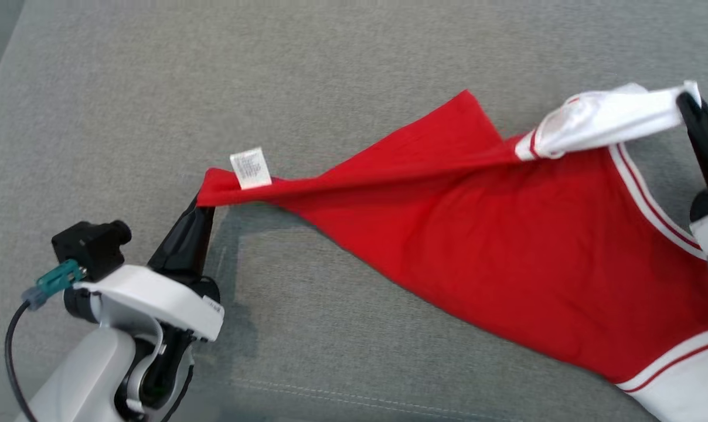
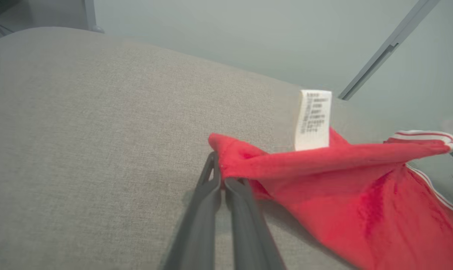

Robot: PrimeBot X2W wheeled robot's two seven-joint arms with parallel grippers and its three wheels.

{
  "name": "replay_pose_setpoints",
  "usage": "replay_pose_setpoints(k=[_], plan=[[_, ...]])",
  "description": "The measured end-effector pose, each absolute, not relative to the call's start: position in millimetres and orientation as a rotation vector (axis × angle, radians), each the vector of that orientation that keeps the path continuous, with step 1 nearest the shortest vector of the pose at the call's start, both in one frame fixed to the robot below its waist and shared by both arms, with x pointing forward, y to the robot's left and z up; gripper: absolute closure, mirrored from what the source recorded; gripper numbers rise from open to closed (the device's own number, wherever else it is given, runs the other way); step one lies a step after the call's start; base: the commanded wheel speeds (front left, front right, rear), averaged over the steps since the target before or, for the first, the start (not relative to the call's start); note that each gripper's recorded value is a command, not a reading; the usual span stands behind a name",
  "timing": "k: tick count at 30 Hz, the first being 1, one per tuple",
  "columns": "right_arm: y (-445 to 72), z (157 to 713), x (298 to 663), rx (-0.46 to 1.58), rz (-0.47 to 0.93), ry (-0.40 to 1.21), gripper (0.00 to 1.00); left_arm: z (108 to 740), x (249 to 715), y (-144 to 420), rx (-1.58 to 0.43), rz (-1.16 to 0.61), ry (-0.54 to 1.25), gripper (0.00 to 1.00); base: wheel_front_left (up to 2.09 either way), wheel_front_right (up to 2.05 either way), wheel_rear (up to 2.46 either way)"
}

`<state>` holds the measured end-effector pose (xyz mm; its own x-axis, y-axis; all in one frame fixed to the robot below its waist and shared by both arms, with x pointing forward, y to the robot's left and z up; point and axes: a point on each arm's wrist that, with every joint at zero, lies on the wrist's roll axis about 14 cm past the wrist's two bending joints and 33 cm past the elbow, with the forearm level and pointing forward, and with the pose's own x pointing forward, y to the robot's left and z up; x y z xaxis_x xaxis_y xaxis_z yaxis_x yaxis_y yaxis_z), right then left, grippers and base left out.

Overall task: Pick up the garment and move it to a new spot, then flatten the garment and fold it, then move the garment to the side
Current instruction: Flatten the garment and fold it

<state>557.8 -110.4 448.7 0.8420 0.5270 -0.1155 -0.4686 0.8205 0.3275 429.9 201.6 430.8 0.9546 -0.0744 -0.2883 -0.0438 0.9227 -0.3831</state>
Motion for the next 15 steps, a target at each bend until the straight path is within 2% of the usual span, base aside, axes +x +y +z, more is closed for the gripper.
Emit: replay_pose_setpoints(k=[6,11,13,15], plan=[[-185.2,460.9,482.8,0.396,0.316,0.142,1.0,445.0,405.8,178.8,-0.396,-0.085,0.351,1.0,0.0,0.0,0.0],[-213.9,455.4,410.9,0.43,0.199,0.208,1.0,461.2,391.6,153.9,-0.372,-0.207,0.403,1.0,0.0,0.0,0.0],[-206.7,459.9,409.5,0.419,0.231,0.251,1.0,465.4,393.0,141.7,-0.387,-0.27,0.433,1.0,0.0,0.0,0.0],[-195.4,467.9,431.5,0.398,0.288,0.277,1.0,462.7,405.3,135.2,-0.396,-0.323,0.492,1.0,0.0,0.0,0.0]])
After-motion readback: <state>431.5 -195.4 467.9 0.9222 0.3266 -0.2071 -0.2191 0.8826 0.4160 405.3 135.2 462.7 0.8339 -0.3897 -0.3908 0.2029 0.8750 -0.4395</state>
